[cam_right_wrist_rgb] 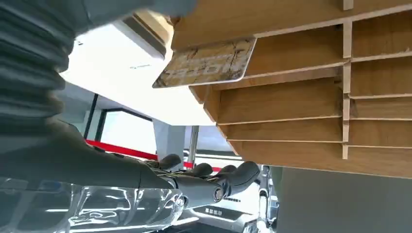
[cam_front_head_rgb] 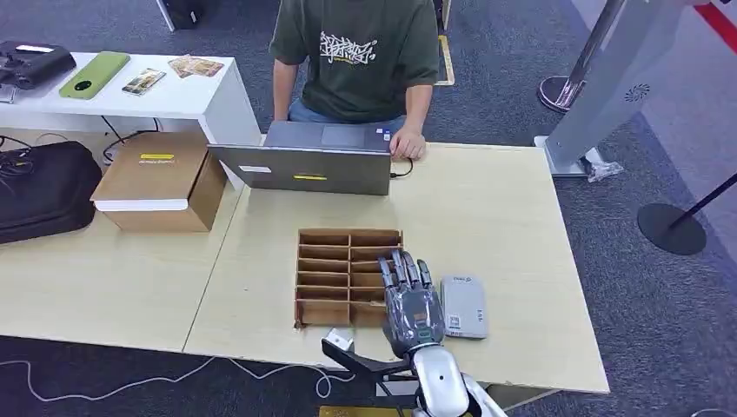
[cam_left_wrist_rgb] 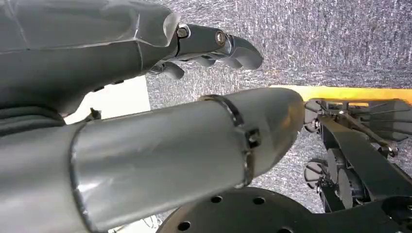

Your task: Pass the card to the sensor for recognition and then transmit it.

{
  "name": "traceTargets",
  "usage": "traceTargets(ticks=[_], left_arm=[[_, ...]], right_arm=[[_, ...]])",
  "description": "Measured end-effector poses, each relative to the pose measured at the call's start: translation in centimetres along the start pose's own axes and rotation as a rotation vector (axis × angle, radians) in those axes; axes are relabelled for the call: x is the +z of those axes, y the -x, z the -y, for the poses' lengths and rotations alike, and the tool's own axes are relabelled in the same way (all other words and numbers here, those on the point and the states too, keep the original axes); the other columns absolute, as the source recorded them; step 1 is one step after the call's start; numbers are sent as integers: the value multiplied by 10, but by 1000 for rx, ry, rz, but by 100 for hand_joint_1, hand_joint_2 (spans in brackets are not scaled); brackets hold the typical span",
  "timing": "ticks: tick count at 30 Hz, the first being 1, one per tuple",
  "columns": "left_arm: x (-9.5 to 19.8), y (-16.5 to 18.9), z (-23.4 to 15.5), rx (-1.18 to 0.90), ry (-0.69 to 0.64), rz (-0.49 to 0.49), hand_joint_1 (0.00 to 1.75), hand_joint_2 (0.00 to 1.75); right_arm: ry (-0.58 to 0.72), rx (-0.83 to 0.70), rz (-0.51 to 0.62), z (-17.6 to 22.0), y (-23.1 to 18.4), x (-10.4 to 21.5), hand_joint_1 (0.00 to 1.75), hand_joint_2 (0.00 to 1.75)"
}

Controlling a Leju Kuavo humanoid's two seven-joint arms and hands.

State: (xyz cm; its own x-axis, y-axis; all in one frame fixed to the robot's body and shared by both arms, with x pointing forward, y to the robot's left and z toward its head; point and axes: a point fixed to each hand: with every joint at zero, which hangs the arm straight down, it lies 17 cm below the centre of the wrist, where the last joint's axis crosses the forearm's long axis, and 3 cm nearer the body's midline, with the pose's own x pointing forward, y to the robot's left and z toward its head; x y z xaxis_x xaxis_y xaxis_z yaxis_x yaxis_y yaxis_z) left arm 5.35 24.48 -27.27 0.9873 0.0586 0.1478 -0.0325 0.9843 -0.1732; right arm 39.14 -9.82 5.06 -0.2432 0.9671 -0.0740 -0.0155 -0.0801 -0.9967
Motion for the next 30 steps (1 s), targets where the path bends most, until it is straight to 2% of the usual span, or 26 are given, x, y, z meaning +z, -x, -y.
traceTargets(ticks=[30], left_arm=[[0,1,-5,-1,-14,-13,0,0]], right_arm=[[4,-26,14,-2,1,1,175,175]])
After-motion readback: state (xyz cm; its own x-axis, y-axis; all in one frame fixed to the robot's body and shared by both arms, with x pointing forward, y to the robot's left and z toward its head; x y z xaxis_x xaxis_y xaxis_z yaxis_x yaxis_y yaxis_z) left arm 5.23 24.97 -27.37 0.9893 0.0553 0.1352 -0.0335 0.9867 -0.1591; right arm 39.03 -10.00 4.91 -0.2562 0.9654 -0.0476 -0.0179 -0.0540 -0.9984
